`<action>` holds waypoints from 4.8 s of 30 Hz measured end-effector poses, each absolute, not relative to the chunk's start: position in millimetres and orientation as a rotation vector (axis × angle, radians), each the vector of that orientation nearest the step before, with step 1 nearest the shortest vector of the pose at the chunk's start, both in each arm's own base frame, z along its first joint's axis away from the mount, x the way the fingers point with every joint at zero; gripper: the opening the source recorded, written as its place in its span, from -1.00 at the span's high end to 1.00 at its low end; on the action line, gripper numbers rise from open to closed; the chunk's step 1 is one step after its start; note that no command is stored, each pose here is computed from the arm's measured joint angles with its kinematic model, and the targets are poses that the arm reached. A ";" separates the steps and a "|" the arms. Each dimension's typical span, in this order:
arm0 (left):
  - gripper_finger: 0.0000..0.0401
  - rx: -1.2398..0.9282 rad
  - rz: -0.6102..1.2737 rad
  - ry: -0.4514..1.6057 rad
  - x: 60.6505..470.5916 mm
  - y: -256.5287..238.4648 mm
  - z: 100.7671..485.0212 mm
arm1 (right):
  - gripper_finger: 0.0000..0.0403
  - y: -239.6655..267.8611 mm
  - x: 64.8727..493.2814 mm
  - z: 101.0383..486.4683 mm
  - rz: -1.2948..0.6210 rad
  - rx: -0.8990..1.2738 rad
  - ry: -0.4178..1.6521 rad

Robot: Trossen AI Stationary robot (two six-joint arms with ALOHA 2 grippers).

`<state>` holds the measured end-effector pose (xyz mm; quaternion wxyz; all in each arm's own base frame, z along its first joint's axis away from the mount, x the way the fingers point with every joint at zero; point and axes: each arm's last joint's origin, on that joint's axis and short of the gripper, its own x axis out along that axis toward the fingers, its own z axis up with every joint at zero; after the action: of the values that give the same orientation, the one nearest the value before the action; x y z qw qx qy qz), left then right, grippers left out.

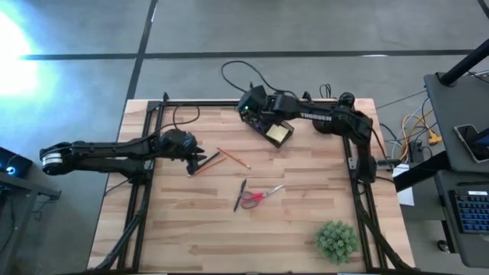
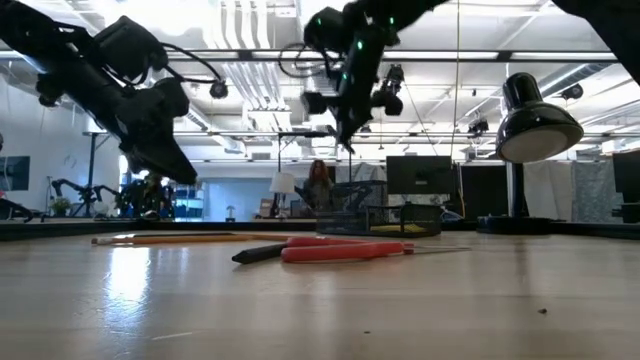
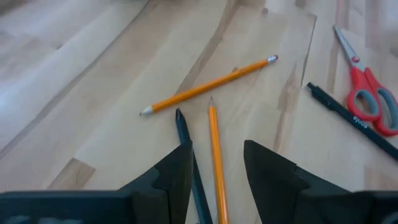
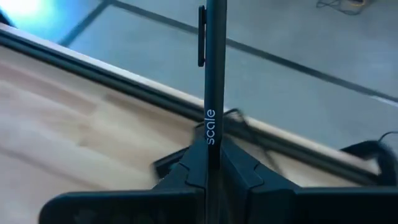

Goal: Pick and place office supplies into organizer
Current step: Put the top right pen into the desk organizer, then put the right pencil into the desk organizer

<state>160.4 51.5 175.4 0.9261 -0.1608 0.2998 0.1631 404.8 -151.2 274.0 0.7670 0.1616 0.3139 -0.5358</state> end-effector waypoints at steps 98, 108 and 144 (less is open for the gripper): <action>1.00 -0.714 0.406 0.946 220.7 154.7 153.9 | 0.96 -70.6 332.3 325.9 -0.877 0.714 0.839; 1.00 -0.786 0.333 0.913 220.6 165.3 148.3 | 0.96 -71.7 332.9 316.8 -0.880 0.710 0.847; 1.00 -0.796 0.358 0.941 225.0 169.4 140.2 | 0.96 -71.9 333.1 316.2 -0.888 0.722 0.841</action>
<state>225.0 169.4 140.2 0.8012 -0.3711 0.4387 0.1668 333.1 -71.9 316.2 0.7583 0.3314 0.3861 -0.4074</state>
